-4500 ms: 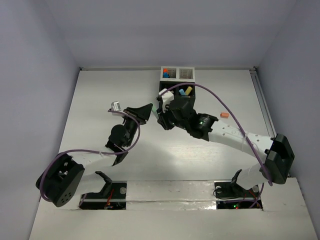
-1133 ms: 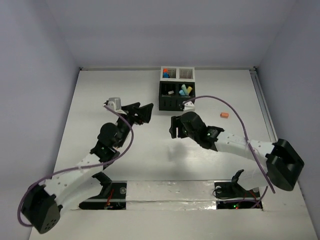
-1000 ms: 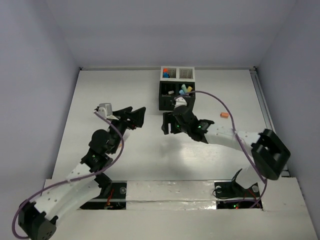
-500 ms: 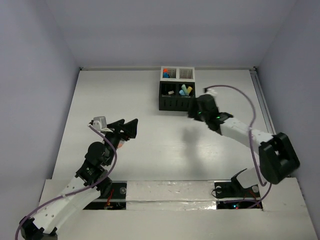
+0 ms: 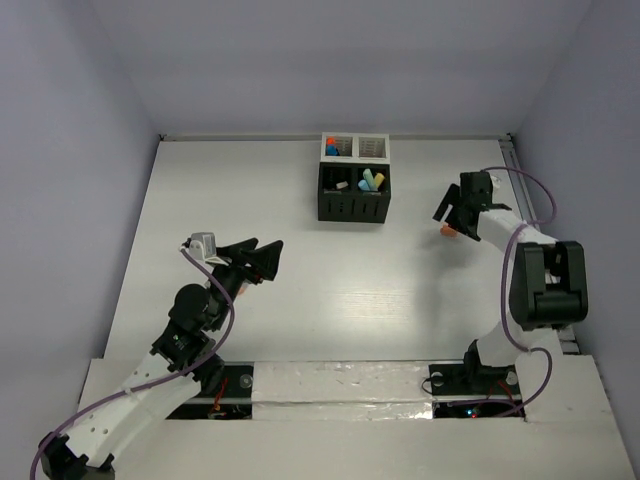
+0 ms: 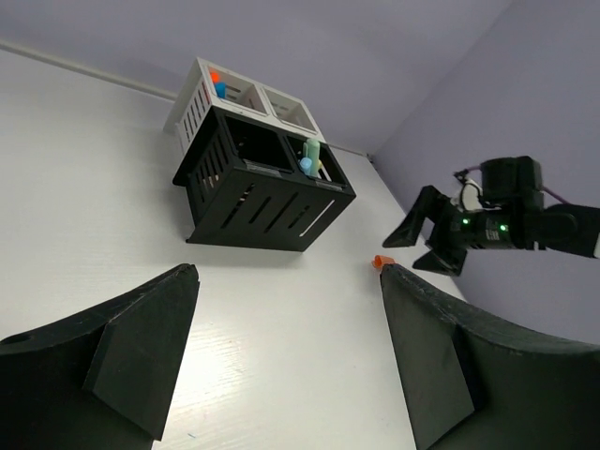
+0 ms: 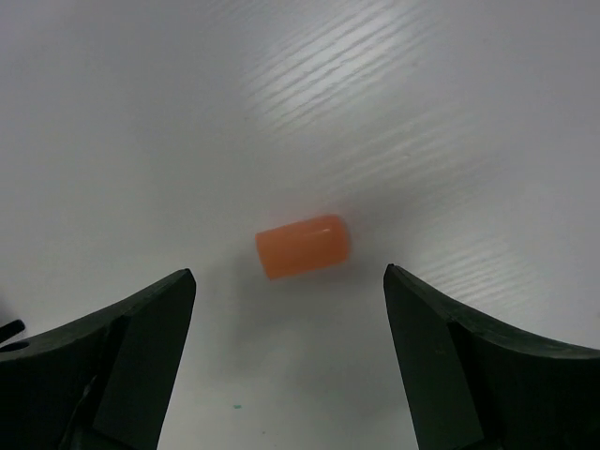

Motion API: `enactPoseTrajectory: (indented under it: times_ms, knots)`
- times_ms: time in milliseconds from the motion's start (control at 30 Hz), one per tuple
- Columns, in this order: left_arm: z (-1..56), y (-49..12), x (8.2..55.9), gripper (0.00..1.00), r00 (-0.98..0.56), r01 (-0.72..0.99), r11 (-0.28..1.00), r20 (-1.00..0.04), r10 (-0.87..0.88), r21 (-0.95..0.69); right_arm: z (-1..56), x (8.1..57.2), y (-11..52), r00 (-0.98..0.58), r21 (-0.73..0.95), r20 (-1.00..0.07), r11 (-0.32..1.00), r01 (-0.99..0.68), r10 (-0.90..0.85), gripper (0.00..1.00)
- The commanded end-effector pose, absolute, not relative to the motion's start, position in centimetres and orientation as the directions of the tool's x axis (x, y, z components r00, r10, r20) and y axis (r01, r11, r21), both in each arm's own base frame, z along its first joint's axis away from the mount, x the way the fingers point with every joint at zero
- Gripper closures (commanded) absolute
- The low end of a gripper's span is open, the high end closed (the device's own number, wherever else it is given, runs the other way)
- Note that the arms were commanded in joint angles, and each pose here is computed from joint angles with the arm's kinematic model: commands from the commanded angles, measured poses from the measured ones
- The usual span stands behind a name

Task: Sort the stationery into containers
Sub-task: Move the pen cap to the center of the board.

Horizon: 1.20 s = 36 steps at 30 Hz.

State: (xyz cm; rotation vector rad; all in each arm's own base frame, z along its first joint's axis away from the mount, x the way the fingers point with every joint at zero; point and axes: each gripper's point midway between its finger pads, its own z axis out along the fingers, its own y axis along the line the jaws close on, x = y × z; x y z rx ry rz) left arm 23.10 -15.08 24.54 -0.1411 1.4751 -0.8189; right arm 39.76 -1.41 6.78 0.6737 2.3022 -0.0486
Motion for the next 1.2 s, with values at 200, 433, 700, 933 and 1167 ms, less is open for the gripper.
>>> enactPoseTrajectory:
  times_ms: [200, 433, 700, 933, 1167]
  knots:
    - [25.6, -15.5, 22.9, 0.24, -0.096, 0.437, 0.699, -0.802, -0.59, -0.566, 6.5, 41.9, -1.3, -0.702, 0.083, -0.623, 0.921, 0.379, 0.345, 0.16]
    - [25.5, -15.5, 23.0, 0.24, -0.099, 0.435, 0.701, -0.804, -0.586, -0.565, 4.6, 41.7, -1.7, -0.734, 0.059, -0.582, 0.919, 0.391, 0.35, 0.23]
    - [25.5, -15.5, 23.0, 0.24, -0.098, 0.435, 0.702, -0.805, -0.585, -0.563, 3.2, 41.5, -1.5, -0.756, 0.055, -0.552, 0.92, 0.389, 0.352, 0.39]
    - [25.4, -15.6, 23.0, 0.24, -0.099, 0.436, 0.701, -0.804, -0.586, -0.564, 3.3, 41.2, -1.5, -0.751, 0.056, -0.565, 0.924, 0.378, 0.341, 0.66]
    - [25.2, -15.5, 23.1, 0.24, -0.1, 0.429, 0.706, -0.806, -0.583, -0.564, 4.1, 39.3, 3.0, -0.783, 0.1, -0.552, 0.955, 0.28, 0.287, 0.7]
